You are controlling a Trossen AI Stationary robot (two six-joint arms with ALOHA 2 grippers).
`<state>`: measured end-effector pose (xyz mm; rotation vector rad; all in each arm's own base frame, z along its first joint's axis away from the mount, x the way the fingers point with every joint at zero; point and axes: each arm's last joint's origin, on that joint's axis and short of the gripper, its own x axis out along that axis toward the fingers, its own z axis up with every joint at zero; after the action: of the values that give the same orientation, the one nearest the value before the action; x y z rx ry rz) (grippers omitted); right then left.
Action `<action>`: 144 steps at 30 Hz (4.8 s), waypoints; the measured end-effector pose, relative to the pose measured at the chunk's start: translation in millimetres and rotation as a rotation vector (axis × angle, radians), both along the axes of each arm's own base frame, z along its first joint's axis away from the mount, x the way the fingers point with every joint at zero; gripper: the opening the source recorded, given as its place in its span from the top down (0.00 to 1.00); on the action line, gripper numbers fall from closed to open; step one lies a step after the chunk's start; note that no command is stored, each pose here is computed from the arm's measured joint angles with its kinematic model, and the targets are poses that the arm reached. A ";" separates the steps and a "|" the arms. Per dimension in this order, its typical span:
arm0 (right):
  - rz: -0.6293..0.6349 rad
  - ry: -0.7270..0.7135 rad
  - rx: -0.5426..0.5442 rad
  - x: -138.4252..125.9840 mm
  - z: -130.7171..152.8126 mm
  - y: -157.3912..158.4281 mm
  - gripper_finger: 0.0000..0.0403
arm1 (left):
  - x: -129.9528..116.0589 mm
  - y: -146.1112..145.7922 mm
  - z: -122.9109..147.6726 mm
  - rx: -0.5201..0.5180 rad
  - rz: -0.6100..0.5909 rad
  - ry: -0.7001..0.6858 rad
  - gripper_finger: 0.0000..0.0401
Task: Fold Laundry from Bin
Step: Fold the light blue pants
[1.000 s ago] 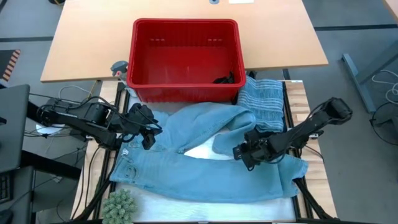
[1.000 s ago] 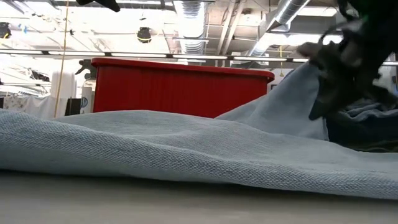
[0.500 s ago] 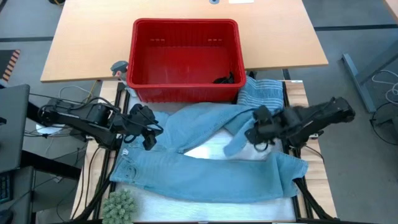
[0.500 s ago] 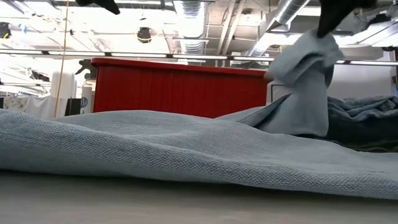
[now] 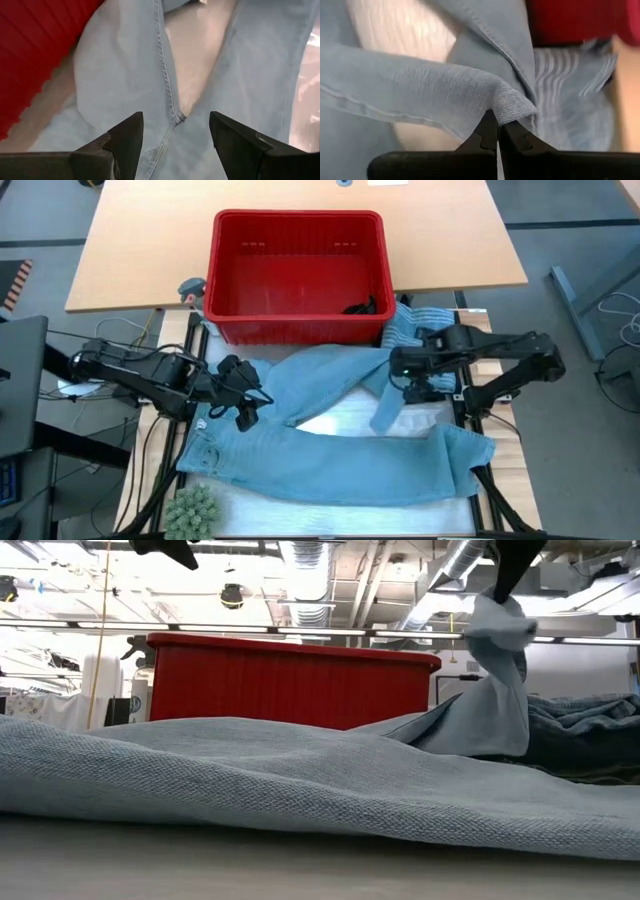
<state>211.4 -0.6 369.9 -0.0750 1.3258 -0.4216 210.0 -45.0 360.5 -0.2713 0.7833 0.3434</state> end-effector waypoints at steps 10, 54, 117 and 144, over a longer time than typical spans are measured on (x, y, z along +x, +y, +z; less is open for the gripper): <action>0.578 0.625 -0.740 36.9 -18.1 -10.3 0.94 | -0.1 -2.9 -0.3 -0.023 0.020 -0.008 0.46; 1.353 0.719 -0.623 0.0 -129.7 210.7 0.94 | 39.3 1.1 -26.8 -0.060 -0.108 -0.230 0.46; 1.184 0.637 -0.676 23.5 -128.5 190.3 0.93 | 267.4 102.5 -138.2 0.511 -0.336 -0.242 0.98; -0.368 0.031 -0.375 84.9 -114.6 73.1 0.93 | 146.3 78.2 -22.0 0.405 -0.222 0.095 1.00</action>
<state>296.3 72.6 255.3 -0.1508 1.2780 -0.9833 356.3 33.1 338.5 0.2124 0.8100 0.2984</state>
